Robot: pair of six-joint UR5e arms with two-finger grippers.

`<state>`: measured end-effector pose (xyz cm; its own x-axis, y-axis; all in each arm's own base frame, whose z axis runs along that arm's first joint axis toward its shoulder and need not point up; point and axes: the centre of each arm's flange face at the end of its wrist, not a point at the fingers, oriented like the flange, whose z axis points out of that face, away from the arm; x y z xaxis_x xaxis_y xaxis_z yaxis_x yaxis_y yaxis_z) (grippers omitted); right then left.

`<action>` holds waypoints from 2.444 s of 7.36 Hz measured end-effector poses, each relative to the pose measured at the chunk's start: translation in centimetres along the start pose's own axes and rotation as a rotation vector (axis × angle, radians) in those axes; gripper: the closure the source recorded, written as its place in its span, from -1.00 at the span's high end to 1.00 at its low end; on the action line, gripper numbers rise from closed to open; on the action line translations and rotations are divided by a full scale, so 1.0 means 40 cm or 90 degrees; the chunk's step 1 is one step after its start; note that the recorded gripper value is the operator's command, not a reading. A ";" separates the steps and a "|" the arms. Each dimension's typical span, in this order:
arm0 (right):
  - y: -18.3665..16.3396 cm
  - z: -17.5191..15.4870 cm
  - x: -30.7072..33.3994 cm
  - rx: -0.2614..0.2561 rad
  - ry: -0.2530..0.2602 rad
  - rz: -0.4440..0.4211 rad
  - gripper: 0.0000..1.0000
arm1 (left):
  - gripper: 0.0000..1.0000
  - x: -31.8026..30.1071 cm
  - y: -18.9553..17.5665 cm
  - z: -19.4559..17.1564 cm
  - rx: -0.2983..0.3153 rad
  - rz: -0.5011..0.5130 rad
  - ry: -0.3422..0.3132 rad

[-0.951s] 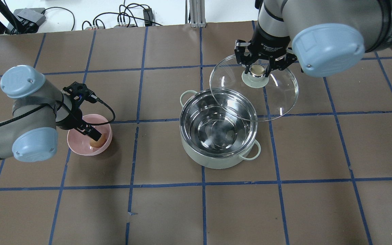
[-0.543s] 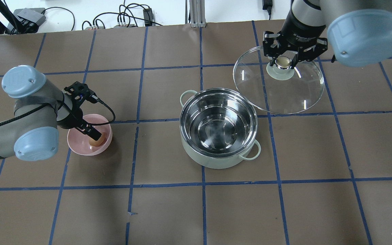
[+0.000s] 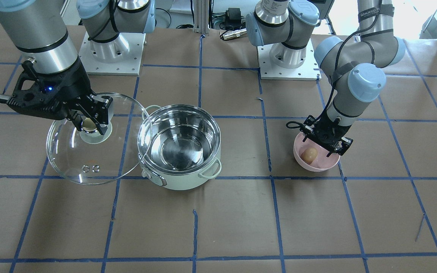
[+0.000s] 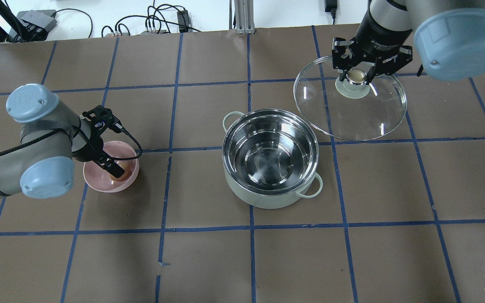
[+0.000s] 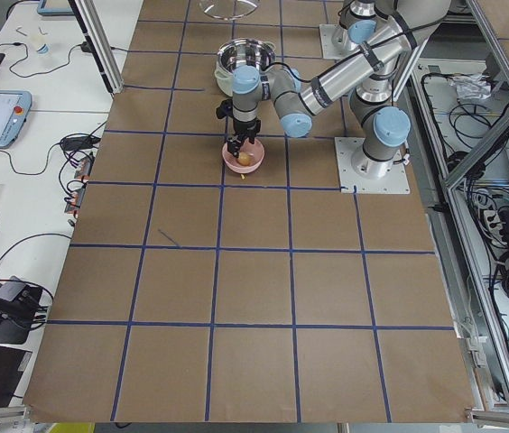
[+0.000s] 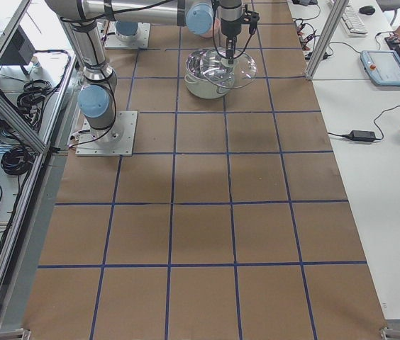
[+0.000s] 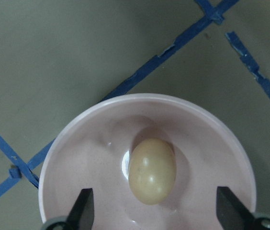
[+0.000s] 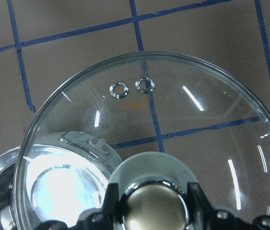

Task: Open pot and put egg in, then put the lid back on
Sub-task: 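Lower the left gripper into the pink bowl and close on the egg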

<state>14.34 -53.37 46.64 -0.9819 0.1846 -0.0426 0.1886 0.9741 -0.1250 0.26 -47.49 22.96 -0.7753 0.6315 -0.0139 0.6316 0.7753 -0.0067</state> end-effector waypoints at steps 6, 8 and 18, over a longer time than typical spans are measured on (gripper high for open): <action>0.011 -0.013 -0.006 0.000 -0.005 -0.002 -0.11 | 0.81 -0.012 0.002 0.045 -0.014 0.006 0.019; 0.012 -0.012 -0.006 0.000 -0.005 -0.002 -0.11 | 0.80 -0.013 0.001 0.049 -0.014 0.005 0.021; 0.012 -0.001 0.007 -0.008 -0.002 -0.001 -0.12 | 0.48 -0.030 -0.025 0.074 0.020 0.001 0.024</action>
<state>14.16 -52.83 46.63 -0.9821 0.1827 -0.0452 0.1868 0.9760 -0.1122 0.58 -49.05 20.02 -0.7734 0.6335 0.0231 0.6325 0.7736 -0.0385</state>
